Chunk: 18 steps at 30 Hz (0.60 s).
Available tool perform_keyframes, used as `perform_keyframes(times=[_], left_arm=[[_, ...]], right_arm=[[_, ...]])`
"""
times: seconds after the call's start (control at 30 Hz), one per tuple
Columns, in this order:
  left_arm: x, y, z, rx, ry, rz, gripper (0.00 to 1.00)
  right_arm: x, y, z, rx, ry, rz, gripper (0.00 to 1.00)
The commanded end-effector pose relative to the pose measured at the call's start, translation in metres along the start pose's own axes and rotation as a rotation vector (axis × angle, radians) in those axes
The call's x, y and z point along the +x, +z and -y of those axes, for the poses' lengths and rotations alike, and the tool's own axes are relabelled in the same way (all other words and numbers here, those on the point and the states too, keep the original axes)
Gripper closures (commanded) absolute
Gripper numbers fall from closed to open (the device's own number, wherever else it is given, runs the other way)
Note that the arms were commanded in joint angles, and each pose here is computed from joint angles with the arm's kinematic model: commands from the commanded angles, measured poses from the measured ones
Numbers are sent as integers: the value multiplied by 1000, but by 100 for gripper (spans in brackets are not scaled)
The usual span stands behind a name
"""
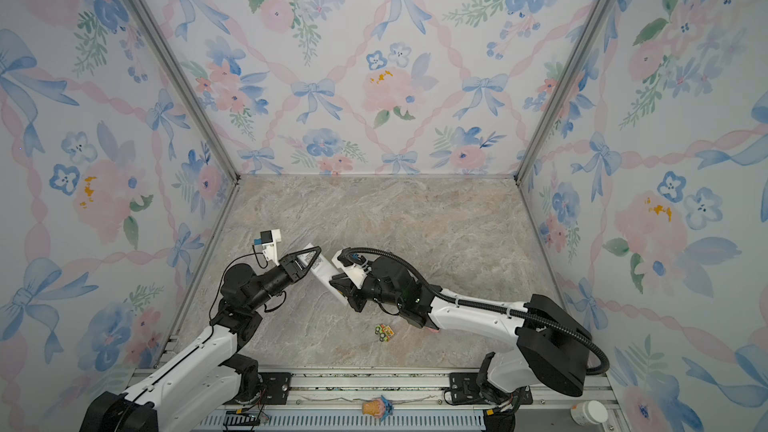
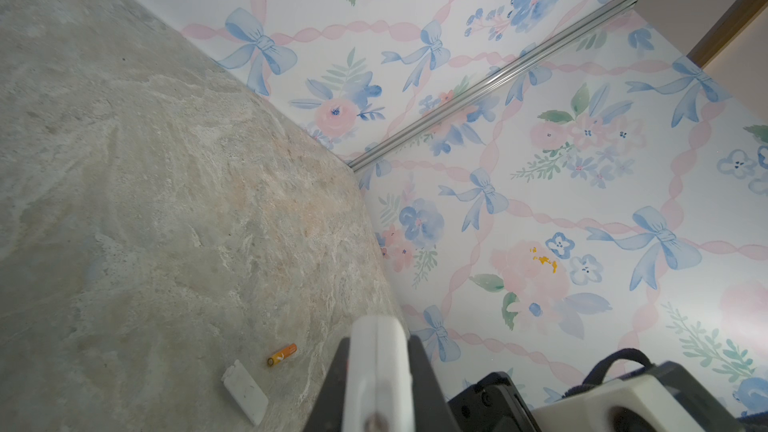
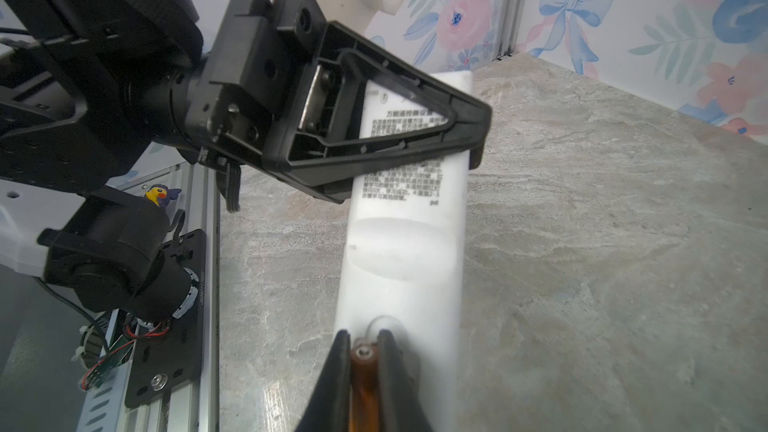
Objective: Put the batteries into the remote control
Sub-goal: 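Align the battery over the remote's open battery compartment with the right gripper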
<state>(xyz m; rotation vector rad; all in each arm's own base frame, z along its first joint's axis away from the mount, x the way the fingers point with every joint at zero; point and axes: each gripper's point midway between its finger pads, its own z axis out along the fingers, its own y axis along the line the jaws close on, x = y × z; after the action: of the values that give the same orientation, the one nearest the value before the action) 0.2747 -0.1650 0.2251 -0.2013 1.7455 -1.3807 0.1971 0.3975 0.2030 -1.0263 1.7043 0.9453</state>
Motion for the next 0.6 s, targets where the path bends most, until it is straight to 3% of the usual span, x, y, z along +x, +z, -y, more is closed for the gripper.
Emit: perform_keyframes(times=[0.0, 0.57], left_arm=[[-12, -3, 17, 60, 36, 45, 100], [-13, -3, 17, 60, 38, 47, 100]], right_arm=[[8, -1, -9, -19, -3, -26, 84], [3, -7, -6, 6, -19, -16, 82]])
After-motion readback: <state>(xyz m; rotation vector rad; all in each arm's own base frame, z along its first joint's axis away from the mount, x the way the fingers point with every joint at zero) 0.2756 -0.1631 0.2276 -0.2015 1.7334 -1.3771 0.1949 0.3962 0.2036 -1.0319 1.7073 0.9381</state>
